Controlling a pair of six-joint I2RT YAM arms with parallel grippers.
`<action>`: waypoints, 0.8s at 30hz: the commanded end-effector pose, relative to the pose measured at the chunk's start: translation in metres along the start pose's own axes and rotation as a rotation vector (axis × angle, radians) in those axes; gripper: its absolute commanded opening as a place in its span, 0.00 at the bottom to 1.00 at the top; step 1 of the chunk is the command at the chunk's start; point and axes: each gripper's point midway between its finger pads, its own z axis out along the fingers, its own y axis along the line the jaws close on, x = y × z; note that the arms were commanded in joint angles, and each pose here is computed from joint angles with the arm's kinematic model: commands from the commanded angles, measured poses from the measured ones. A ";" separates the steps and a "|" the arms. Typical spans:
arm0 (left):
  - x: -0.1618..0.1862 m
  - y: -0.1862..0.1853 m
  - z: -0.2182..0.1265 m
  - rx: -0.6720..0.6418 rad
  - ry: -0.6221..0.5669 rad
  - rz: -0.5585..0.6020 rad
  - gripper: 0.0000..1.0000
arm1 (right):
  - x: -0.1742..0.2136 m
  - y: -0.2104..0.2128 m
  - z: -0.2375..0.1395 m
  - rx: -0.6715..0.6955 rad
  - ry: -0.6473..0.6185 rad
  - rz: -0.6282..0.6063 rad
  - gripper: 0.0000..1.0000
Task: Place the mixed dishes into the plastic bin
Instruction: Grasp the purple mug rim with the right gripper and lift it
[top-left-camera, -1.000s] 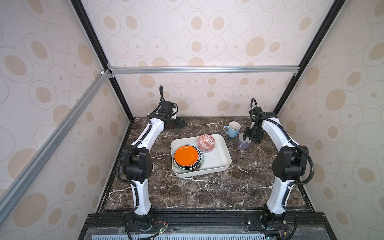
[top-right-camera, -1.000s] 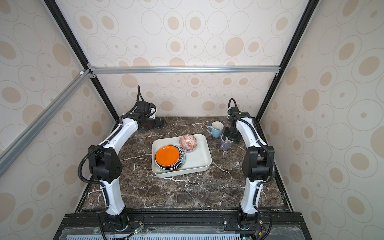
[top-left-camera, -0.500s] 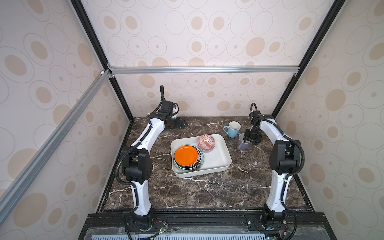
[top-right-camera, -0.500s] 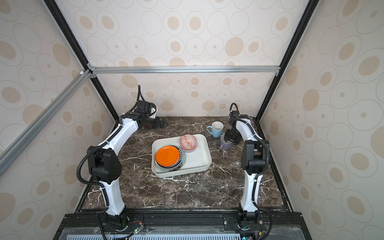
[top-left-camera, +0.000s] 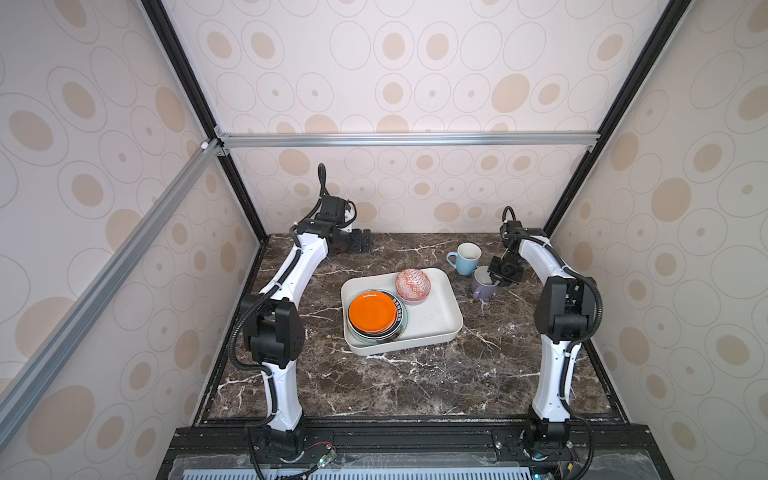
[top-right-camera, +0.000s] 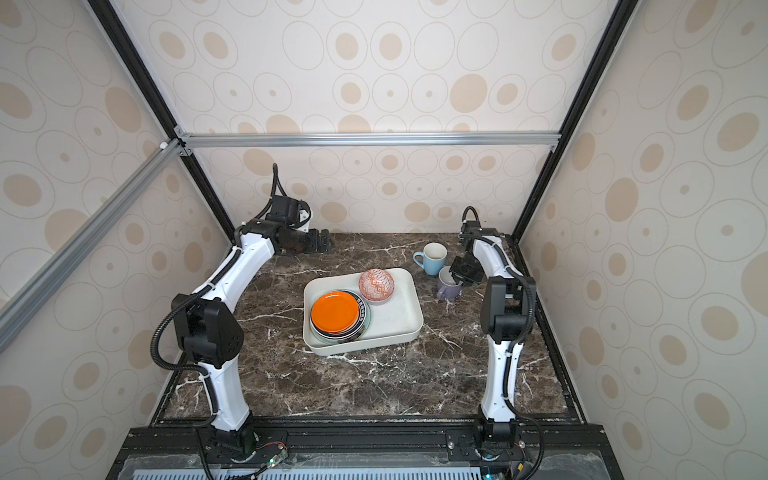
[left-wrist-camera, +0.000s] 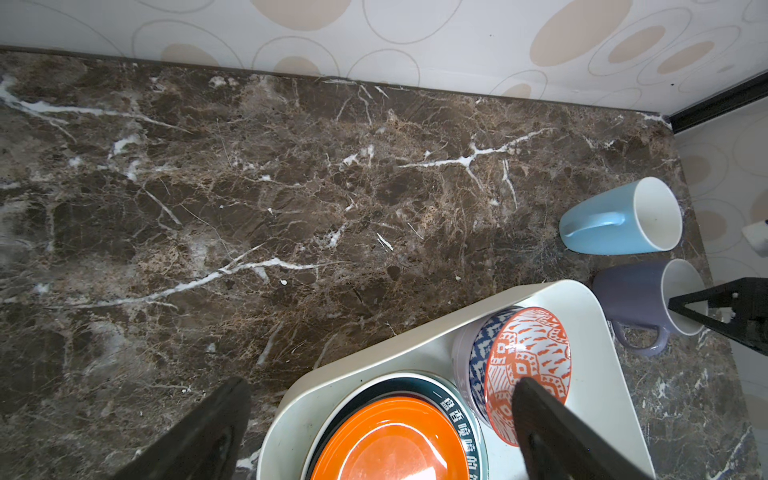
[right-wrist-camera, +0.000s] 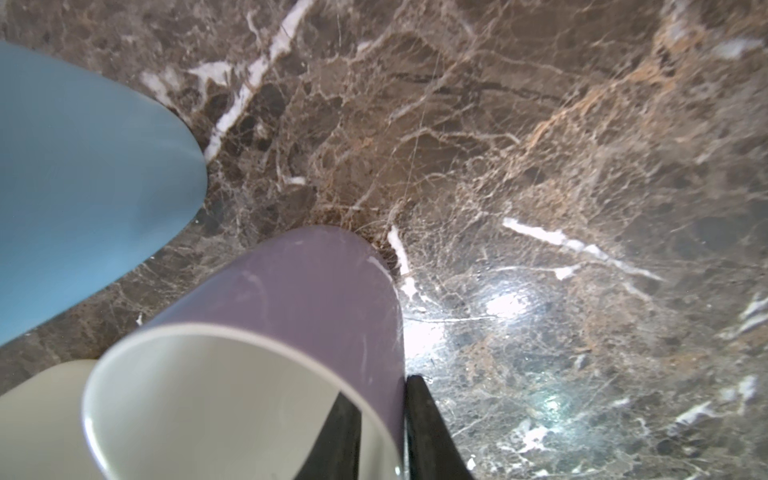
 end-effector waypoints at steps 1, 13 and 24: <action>-0.002 -0.007 -0.006 0.019 -0.001 0.023 0.99 | 0.004 0.002 -0.005 -0.008 0.022 0.008 0.20; 0.012 -0.007 0.002 0.046 0.013 0.015 0.99 | 0.015 0.005 -0.036 -0.037 -0.002 -0.017 0.15; 0.014 -0.006 0.001 0.050 0.006 0.022 0.99 | 0.023 0.006 -0.045 -0.019 0.002 -0.054 0.19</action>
